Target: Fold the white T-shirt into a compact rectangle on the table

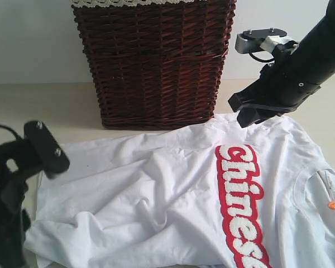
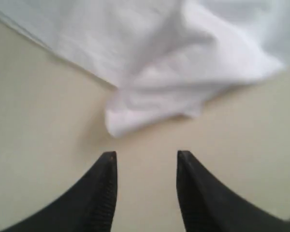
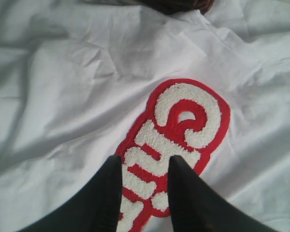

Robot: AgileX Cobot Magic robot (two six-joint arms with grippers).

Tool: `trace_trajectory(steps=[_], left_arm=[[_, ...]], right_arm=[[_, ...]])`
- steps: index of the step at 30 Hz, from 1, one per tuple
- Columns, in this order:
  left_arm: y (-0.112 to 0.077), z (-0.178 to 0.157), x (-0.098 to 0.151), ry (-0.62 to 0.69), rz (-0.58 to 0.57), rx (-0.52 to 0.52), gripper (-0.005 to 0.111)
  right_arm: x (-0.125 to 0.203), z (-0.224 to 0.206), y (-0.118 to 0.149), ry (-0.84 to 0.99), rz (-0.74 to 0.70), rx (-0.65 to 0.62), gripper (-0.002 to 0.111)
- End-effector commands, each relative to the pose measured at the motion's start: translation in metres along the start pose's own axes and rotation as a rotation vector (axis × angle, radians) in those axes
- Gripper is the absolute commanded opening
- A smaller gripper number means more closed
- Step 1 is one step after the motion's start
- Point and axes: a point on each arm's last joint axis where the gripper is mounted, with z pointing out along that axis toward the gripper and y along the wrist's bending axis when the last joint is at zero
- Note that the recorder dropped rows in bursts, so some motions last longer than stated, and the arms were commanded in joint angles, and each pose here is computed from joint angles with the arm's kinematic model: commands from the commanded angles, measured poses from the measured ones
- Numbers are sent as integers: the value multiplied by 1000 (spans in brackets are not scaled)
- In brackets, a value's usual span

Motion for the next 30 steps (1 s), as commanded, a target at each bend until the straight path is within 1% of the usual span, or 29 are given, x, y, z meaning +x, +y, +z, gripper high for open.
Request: trace_trajectory(steps=[1, 3, 5, 7, 9, 11, 15, 17, 21, 26, 30], left_arm=[[-28, 1, 31, 183, 169, 286, 41], [-32, 9, 38, 187, 232, 304, 41], [-34, 21, 39, 130, 273, 280, 41], [-34, 36, 38, 29, 331, 227, 41], [-33, 48, 35, -68, 361, 161, 41], [-30, 56, 30, -111, 397, 97, 41], [-19, 67, 28, -41, 403, -11, 41], [-15, 75, 28, 9, 390, -22, 41], [-15, 88, 27, 54, 411, -7, 41], [-17, 97, 19, 1, 442, -14, 41], [-14, 100, 12, -49, 474, -69, 41]], right_arm=[[1, -3, 2, -5, -4, -9, 32], [1, -3, 2, -6, -1, -12, 32], [1, -3, 2, -4, -1, -13, 32], [1, -3, 2, -4, -2, -13, 32], [1, -3, 2, -2, -2, -14, 32], [1, -3, 2, 0, -2, -14, 32], [1, -3, 2, 0, -2, -14, 32], [1, -3, 2, 0, -4, -14, 32], [1, -3, 2, 0, -4, -14, 32], [1, -3, 2, 0, -4, -14, 32], [1, -3, 2, 0, -4, -14, 32]])
